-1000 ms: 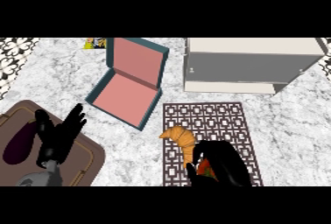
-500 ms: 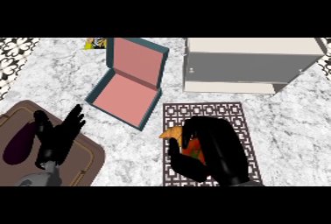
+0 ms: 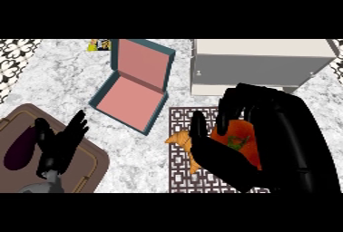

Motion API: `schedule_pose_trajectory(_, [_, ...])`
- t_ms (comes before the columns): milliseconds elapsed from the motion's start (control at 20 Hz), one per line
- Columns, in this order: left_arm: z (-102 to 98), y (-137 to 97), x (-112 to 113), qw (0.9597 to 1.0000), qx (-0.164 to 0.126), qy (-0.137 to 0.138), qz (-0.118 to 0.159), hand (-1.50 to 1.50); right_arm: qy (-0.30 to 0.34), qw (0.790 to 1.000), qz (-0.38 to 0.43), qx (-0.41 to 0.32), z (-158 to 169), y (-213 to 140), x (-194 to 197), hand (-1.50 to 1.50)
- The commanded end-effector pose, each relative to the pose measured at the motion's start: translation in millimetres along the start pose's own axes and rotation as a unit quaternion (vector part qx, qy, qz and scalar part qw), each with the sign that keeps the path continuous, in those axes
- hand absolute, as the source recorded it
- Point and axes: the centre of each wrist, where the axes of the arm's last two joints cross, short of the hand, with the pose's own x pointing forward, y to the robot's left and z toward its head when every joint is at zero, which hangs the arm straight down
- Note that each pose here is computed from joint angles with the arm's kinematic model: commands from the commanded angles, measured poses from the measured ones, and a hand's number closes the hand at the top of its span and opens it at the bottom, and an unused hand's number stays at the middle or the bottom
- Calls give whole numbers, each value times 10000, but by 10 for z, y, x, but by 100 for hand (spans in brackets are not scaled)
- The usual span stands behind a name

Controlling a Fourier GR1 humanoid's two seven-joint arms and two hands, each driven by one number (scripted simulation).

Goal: Pick the tomato from the placemat and place it in the tiered shelf

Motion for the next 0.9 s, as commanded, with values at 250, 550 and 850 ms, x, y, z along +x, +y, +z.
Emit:
schedule_pose_trajectory(250, [-58, 26, 86, 9999, 102, 31, 4, 0, 587, 9970, -178, -477, -508, -742, 118, 150])
schedule_pose_trajectory(550, [-6, 13, -103, 10000, 53, 28, 16, 0, 738, 9931, -346, -847, -1138, -1294, 23, 150])
schedule_pose_trajectory(850, [50, 120, 36, 9999, -57, 2, -84, 0, 755, 9944, -90, -730, -1513, -1469, 50, 150])
